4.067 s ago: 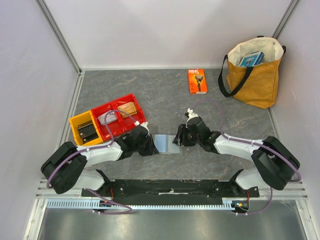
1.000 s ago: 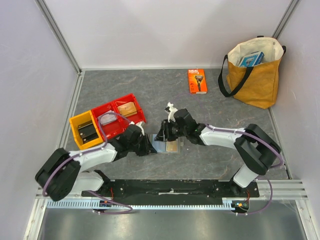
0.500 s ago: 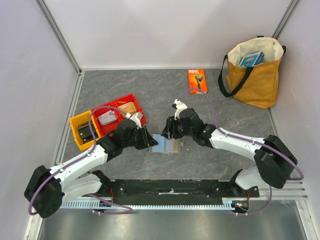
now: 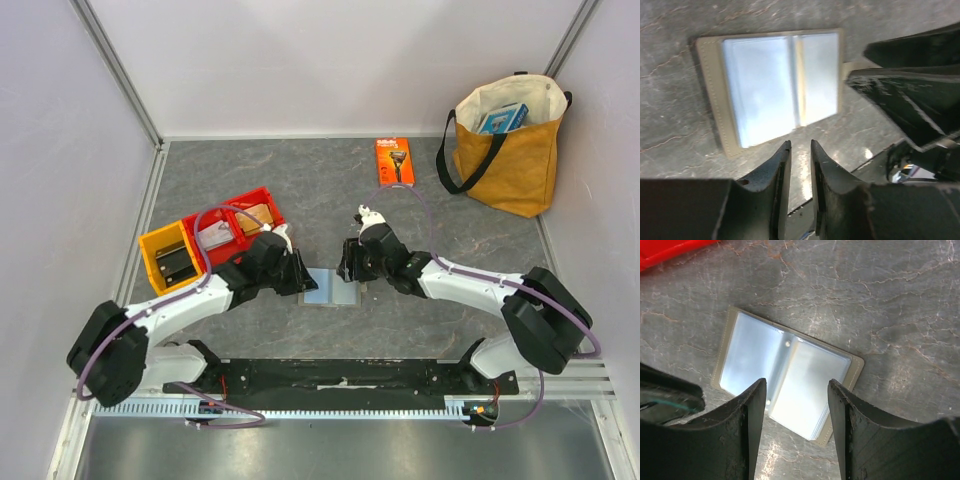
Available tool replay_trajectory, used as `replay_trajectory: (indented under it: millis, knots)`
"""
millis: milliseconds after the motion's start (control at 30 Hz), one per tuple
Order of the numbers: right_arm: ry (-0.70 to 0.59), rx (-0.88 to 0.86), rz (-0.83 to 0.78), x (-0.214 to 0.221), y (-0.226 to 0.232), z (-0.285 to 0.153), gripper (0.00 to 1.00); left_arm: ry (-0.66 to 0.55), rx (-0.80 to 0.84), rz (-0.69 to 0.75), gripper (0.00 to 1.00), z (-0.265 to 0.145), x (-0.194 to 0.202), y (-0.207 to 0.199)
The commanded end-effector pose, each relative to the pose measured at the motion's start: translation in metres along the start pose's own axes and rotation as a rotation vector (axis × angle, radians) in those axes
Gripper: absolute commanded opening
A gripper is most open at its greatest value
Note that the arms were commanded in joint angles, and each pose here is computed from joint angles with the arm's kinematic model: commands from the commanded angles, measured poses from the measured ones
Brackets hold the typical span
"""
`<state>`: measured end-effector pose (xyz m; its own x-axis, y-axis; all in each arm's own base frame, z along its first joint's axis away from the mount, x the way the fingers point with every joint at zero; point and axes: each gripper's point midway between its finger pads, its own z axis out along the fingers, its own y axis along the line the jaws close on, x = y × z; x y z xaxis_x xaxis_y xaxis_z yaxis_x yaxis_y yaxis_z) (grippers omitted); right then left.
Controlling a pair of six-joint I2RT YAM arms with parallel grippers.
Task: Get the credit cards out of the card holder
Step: Remove the credit card from the card holder.
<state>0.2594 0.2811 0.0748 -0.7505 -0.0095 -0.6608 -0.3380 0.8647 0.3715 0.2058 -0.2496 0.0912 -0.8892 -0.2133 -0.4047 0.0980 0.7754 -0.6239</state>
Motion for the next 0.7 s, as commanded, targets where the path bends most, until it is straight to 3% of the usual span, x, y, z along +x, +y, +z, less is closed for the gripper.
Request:
replay_trajectory:
  millis: [0, 267, 667]
  knots:
    - [0.022, 0.046, 0.003, 0.01, -0.013, 0.002, 0.59, 0.001, -0.057, 0.065, 0.28, 0.016, -0.006, 0.01]
    - [0.082, 0.04, 0.005, 0.028, -0.015, 0.014, 0.55, 0.057, -0.165, 0.063, 0.26, 0.036, 0.01, 0.042]
    - [0.099, 0.044, 0.007, 0.034, -0.017, 0.017, 0.52, 0.09, -0.217, 0.034, 0.24, 0.035, 0.029, 0.066]
